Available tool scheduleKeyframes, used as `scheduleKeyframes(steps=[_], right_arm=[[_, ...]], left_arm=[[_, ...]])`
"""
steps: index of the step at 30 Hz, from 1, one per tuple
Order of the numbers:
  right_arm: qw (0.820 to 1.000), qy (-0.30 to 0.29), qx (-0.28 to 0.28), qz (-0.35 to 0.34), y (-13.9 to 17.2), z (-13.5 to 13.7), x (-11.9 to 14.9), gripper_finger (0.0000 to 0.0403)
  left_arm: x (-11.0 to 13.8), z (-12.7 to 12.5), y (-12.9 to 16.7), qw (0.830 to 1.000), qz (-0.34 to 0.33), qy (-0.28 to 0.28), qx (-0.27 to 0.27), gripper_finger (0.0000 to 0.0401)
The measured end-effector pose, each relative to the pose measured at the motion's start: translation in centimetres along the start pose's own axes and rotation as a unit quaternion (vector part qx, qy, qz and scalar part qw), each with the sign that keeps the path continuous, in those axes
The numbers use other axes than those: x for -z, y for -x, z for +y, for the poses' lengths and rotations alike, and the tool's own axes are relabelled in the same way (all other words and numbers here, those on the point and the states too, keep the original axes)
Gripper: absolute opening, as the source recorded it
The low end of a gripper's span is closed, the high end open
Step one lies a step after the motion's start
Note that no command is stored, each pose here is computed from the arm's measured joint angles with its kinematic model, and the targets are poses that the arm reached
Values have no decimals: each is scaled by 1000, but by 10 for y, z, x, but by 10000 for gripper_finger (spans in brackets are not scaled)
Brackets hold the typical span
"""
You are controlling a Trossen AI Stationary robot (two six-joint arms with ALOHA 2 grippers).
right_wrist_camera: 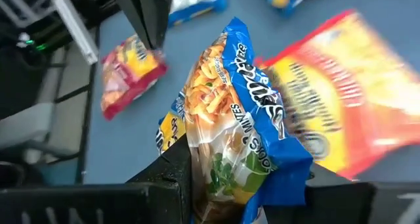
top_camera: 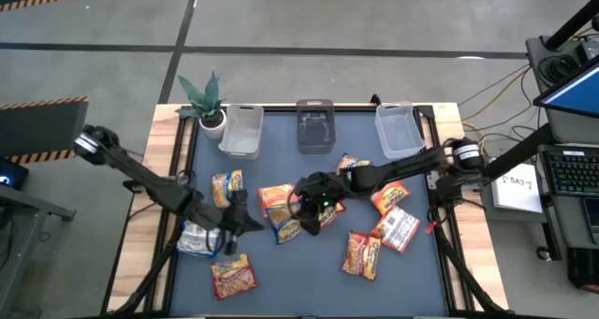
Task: Sort Maruchan noodles
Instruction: Put the blue noodle pack into the black bin
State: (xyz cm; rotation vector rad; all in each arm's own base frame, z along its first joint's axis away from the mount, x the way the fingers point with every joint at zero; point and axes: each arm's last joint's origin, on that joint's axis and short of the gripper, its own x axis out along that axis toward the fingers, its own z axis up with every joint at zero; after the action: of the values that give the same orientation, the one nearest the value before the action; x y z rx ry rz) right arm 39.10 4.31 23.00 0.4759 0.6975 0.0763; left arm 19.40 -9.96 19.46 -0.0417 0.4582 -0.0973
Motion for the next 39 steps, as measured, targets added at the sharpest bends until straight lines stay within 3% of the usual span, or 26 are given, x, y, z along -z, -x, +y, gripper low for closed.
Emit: scheduleKeyframes(steps=[5, 10, 17, 22, 27, 31, 39], right_arm=[[993, 47, 98, -47, 38, -5, -16, 112], [968, 136, 187, -101, 70, -15, -35, 112], [930, 241, 236, -149, 93, -52, -58, 111], [909, 273, 241, -200, 101, -96, -68, 111], [881, 293, 242, -282, 118, -150, -59, 111], [860, 289, 288, -306, 130, -193, -40, 112], [863, 245, 342, -281, 134, -247, -10, 112]], left_arm=[[-17, 8, 23, 996, -61, -50, -42, 0], [-30, 14, 37, 983, -118, -99, -102, 0], [-37, 20, 44, 964, -137, -125, -191, 0], [-38, 21, 44, 960, -135, -135, -207, 0], [-38, 21, 44, 960, -136, -135, -206, 0], [-38, 21, 44, 960, -136, -134, -206, 0], [-38, 24, 42, 958, -133, -132, -215, 0]])
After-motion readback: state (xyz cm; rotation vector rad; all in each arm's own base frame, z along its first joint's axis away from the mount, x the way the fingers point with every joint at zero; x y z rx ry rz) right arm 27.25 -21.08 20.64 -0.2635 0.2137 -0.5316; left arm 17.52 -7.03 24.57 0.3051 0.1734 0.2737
